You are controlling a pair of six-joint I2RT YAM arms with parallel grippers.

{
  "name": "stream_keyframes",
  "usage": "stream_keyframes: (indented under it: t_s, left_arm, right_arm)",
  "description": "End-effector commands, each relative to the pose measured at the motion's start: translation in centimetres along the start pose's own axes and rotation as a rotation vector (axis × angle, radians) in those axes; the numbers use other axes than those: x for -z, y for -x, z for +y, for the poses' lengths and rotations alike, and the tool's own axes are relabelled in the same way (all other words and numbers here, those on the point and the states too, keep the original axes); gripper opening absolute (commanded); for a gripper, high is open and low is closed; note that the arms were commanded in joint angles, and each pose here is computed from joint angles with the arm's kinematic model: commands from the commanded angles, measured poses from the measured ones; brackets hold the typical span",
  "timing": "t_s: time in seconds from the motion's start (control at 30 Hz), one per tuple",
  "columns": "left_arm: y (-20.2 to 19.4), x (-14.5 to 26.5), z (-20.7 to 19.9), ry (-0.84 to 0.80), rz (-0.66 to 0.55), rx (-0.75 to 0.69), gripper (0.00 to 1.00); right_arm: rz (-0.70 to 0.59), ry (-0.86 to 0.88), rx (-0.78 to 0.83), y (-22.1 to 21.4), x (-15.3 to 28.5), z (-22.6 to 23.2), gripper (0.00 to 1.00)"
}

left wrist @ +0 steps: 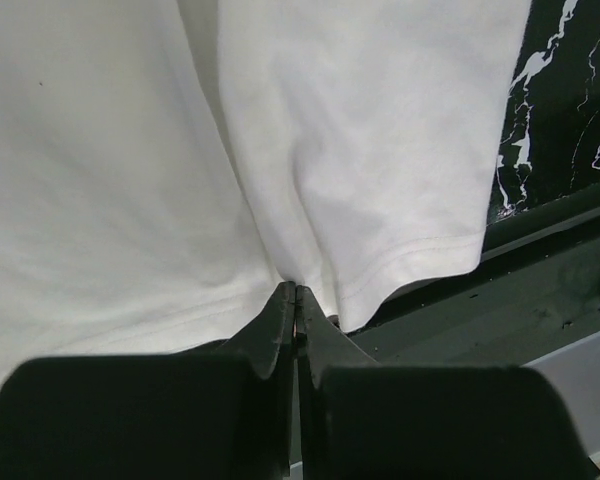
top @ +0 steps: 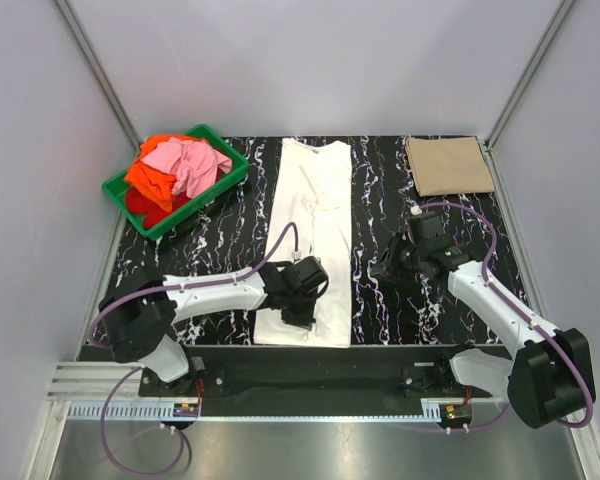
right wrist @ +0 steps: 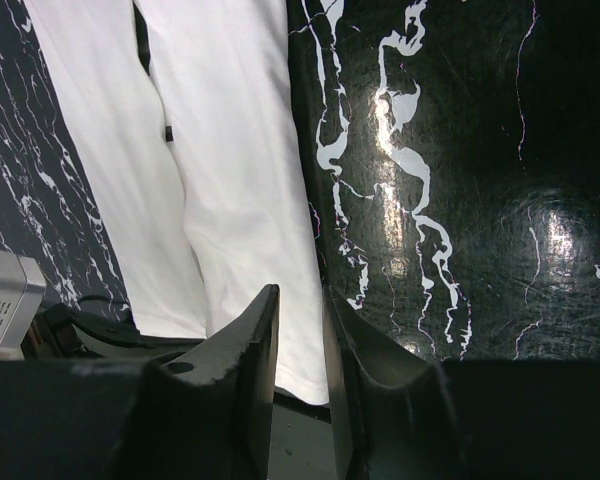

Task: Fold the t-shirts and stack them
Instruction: Fold the tshirt

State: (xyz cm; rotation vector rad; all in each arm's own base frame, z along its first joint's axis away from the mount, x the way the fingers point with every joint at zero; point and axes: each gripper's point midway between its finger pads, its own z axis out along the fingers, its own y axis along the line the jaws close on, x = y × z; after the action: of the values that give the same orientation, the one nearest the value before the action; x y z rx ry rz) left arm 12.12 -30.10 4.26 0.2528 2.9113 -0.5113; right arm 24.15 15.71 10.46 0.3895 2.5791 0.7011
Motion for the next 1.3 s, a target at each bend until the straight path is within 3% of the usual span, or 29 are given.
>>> stream_keyframes:
  t_s: [0.0, 0.23, 0.73, 0.87, 1.07, 1.27]
  left_arm:
    - [1.0, 1.8, -1.1, -0.035, -0.052, -0.006, 0.00]
    - [0.2, 2.3, 0.3, -0.017, -0.064, 0.039, 0.00]
    - [-2.1, -0.4, 1.2, 0.010, -0.011, 0.035, 0.00]
    - [-2.2, -0.6, 1.5, 0.021, -0.009, 0.032, 0.05]
    - [-1.5, 0.4, 0.9, 0.014, -0.024, 0.000, 0.23]
    - [4.3, 4.4, 0.3, 0.085, -0.156, -0.104, 0.27]
  right_arm:
    - [-0.040, 0.026, 0.018, 0.6, 0.4, 0.7, 0.31]
    - [-0.024, 0.029, 0.010, 0.3, -0.1, 0.6, 0.32]
    - [-0.003, 0.054, -0.009, 0.3, -1.1, 1.1, 0.31]
    - [0.004, 0.059, -0.018, 0.1, -1.2, 1.1, 0.31]
    - [0.032, 0.042, -0.036, -1.5, -1.6, 0.8, 0.31]
    - [0.094, 0.073, -0.036, -4.5, -2.5, 2.4, 0.27]
